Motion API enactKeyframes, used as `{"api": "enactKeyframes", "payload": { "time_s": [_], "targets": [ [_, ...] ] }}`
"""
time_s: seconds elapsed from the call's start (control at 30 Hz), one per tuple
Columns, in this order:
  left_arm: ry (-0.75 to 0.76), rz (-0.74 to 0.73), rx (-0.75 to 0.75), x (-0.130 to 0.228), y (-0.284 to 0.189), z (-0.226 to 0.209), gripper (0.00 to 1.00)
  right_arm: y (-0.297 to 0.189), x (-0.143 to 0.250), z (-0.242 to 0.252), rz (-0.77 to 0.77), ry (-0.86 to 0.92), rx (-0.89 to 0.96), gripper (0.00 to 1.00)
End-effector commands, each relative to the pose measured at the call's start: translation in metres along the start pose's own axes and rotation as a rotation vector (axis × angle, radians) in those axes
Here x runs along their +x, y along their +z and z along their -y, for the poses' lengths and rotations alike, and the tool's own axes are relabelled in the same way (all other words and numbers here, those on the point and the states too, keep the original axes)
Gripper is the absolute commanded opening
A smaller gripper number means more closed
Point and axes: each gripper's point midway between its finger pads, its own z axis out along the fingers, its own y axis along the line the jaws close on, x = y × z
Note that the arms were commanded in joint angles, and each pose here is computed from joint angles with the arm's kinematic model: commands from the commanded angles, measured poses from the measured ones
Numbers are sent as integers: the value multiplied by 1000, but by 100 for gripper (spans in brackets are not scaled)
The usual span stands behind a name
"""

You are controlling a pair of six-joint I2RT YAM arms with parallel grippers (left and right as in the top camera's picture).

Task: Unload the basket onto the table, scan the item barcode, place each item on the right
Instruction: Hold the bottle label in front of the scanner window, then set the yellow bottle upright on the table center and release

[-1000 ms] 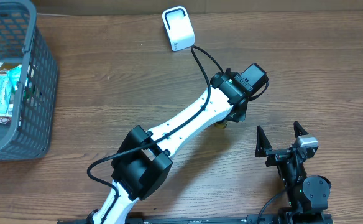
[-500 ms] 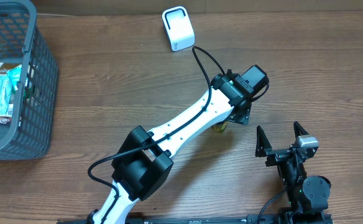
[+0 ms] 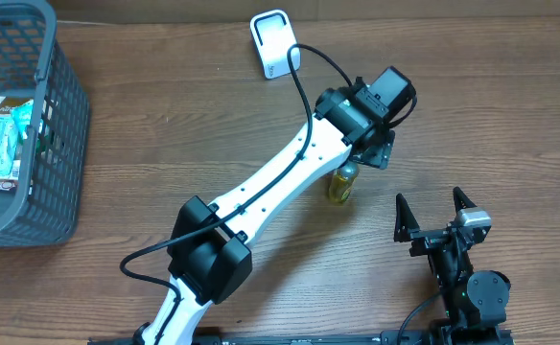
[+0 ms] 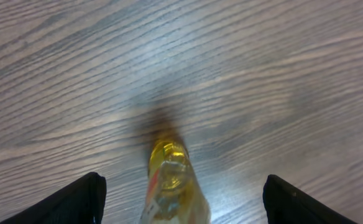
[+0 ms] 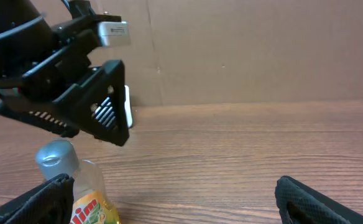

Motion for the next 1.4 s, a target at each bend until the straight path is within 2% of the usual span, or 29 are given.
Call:
{"api": "enactKeyframes", "payload": {
  "time_s": [0.0,0.13,0.23,0.3,0.43,0.6,0.83,0.93,0.97,1.1,1.17,1.27,1.37],
  "targets": [
    [59,-48,12,9,-3,-1,86,0,3,0,0,7,-2,100],
    [72,-110,-16,29,10,-6,85,0,3,0,0,7,-2,100],
    [79,-133,-30,39,21,-8,81,0,3,0,0,7,-2,100],
    [71,-150,-39,45,27,-10,76,0,3,0,0,7,-2,100],
    [70,-161,-33,50,35,-10,55,0,3,0,0,7,-2,100],
    [21,-150,-1,46,35,-3,50,0,3,0,0,7,-2,100],
    [-38,-152,3,46,35,-2,49,0,3,0,0,7,-2,100],
    [-46,-151,2,46,35,-2,36,0,3,0,0,7,-2,100],
    [-54,-151,0,46,35,-2,36,0,3,0,0,7,-2,100],
    [-65,-151,0,46,35,-2,41,0,3,0,0,7,-2,100],
    [-65,-150,0,46,35,-2,50,0,3,0,0,7,-2,100],
    [-65,-141,6,43,36,-1,74,0,3,0,0,7,-2,100],
    [-68,-128,10,39,35,-1,82,0,3,0,0,7,-2,100]
  ]
}}
